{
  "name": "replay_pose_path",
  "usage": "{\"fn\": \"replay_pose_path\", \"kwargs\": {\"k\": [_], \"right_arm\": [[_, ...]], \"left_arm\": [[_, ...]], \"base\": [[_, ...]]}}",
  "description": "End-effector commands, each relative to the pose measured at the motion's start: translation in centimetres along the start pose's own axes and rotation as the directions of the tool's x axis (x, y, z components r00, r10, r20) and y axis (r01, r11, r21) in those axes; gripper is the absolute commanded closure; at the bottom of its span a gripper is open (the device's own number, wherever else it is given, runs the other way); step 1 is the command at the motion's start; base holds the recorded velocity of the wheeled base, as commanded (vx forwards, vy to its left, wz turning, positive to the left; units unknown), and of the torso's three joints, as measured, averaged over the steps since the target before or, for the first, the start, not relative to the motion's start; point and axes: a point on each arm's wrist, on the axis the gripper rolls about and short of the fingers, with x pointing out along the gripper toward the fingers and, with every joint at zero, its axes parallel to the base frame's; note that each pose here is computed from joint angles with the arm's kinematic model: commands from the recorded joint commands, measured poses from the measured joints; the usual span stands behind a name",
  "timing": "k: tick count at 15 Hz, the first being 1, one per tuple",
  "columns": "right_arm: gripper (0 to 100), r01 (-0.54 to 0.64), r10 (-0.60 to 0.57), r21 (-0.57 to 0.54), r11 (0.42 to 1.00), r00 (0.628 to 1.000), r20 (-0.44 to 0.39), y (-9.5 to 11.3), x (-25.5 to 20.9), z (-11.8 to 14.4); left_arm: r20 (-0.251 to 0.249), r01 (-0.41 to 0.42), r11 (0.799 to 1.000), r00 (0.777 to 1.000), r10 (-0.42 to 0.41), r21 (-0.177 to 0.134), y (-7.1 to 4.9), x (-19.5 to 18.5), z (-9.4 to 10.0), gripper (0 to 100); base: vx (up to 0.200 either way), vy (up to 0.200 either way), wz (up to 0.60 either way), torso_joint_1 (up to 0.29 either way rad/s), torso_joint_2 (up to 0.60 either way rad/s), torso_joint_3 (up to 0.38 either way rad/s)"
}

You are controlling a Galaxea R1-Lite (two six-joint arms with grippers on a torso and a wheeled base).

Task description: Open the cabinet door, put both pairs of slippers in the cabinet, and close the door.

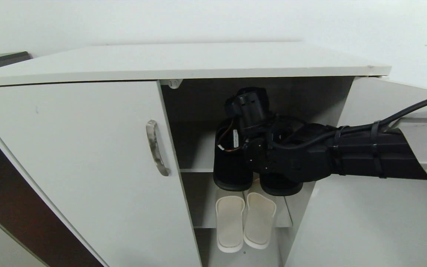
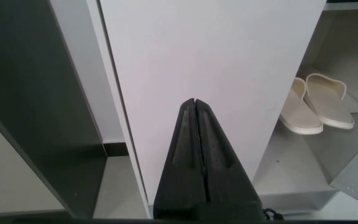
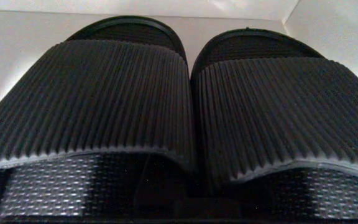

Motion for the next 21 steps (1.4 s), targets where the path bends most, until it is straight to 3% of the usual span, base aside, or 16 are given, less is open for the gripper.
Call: {"fn": "replay_pose_path", "kwargs": {"k": [1, 10, 11, 21], "right_arm": [[100, 0.006, -0.006, -0.010, 1.000, 1.000, -0.008, 0.2, 0.5, -0.5], [100, 0.010, -0.010, -0.028, 1.000, 1.000, -0.019, 0.4, 1.0, -1.1], [0, 0.010, -0.010, -0.028, 1.000, 1.000, -0.020, 0.3, 0.9, -1.2], [0, -0.076, 0.074, -0.058, 0.995, 0.997, -0.031, -1.9, -6.1, -1.1]], "left_arm": [[-0.002, 0.000, 1.000, 1.000, 0.000, 0.000, 0.0, 0.0, 0.0, 100], [-0.001, 0.000, 1.000, 1.000, 0.000, 0.000, 0.0, 0.0, 0.0, 100], [-0.001, 0.000, 1.000, 1.000, 0.000, 0.000, 0.0, 0.0, 0.0, 100], [-0.001, 0.000, 1.000, 1.000, 0.000, 0.000, 0.0, 0.0, 0.0, 100]], "base": [[0.000, 0.000, 0.00, 0.000, 0.00, 0.000], [0.000, 0.000, 0.00, 0.000, 0.00, 0.000], [0.000, 0.000, 0.00, 0.000, 0.00, 0.000], [0.000, 0.000, 0.00, 0.000, 0.00, 0.000]]}}
